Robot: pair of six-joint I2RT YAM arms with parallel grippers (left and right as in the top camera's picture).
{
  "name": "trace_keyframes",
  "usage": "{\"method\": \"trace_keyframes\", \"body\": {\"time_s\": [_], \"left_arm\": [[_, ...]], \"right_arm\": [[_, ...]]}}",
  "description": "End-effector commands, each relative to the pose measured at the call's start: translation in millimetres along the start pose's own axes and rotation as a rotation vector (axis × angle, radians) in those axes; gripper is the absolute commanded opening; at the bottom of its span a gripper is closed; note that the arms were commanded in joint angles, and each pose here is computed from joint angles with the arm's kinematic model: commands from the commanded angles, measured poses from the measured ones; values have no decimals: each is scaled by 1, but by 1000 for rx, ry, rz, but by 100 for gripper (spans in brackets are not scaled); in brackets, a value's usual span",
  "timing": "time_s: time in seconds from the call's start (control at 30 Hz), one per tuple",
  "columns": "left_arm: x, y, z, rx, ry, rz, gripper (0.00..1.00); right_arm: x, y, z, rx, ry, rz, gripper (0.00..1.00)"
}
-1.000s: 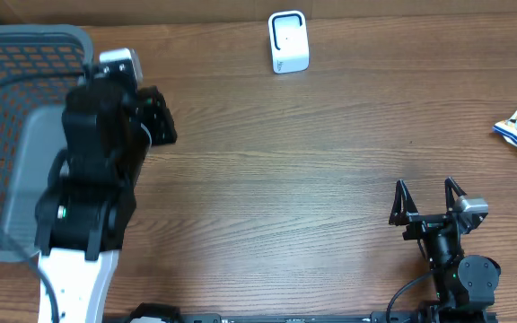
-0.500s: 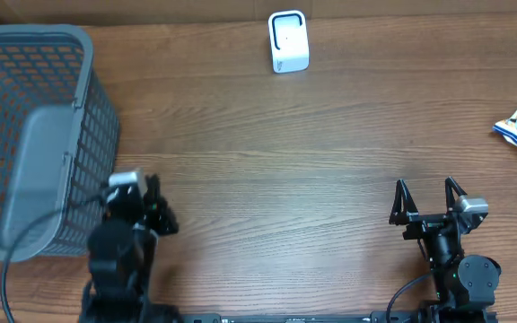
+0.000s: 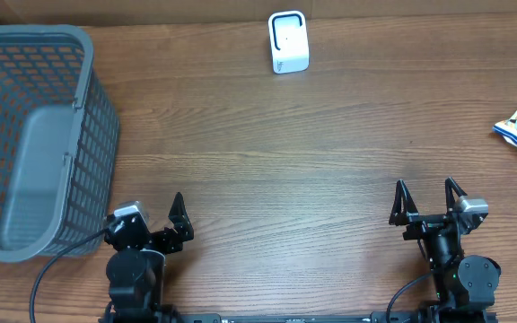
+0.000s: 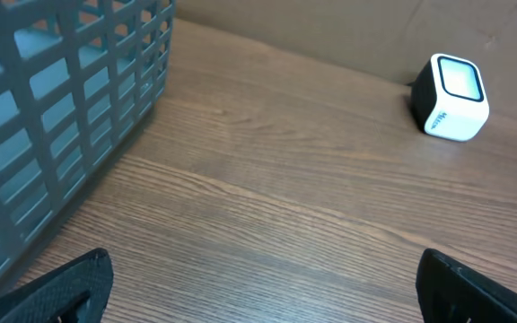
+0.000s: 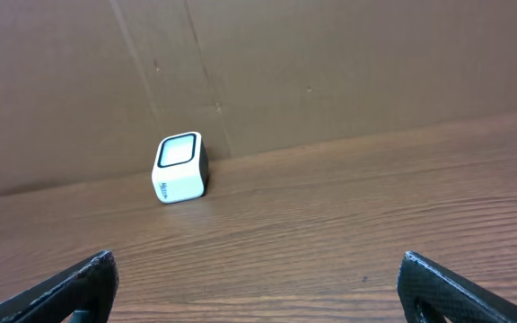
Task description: Scan the item barcode
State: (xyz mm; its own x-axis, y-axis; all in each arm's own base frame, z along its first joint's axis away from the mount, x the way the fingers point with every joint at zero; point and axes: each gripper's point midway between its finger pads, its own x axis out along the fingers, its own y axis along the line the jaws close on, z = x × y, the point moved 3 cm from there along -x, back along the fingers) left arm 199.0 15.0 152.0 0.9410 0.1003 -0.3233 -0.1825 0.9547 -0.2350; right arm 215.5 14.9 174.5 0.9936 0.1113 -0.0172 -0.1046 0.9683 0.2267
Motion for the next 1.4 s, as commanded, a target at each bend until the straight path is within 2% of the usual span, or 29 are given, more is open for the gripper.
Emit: {"method": "trace_keyframes", "body": {"time_s": [0.0,0.23,0.43,0.53,0.63,0.87,1.17,1.3,1.37], "left_arm": [[4,7,-12,-5,-30,20,100],[5,4,0,96,-104,5,100],[11,-8,20,95,-293,-79,100],[10,-8,21,105,-297,-76,100],[13,-6,11,157,-250,-59,100],[13,-7,11,293,-253,-48,100],[13,-5,11,284,-255,-37,100],[13,2,14,158,-265,1,100],[13,2,14,157,-263,-4,100]], "right_arm": [[0,-2,-2,-5,-3,-6,100],[0,-2,-2,-5,-3,-6,100],[0,-2,-2,-5,-3,-6,100],[0,-2,-2,-5,-3,-6,100],[0,-2,-2,-5,-3,-6,100],[0,-2,-2,-5,-3,-6,100],[0,-2,-2,-5,-3,-6,100],[0,-2,-2,-5,-3,-6,100],[0,-2,-2,-5,-3,-6,100]]}}
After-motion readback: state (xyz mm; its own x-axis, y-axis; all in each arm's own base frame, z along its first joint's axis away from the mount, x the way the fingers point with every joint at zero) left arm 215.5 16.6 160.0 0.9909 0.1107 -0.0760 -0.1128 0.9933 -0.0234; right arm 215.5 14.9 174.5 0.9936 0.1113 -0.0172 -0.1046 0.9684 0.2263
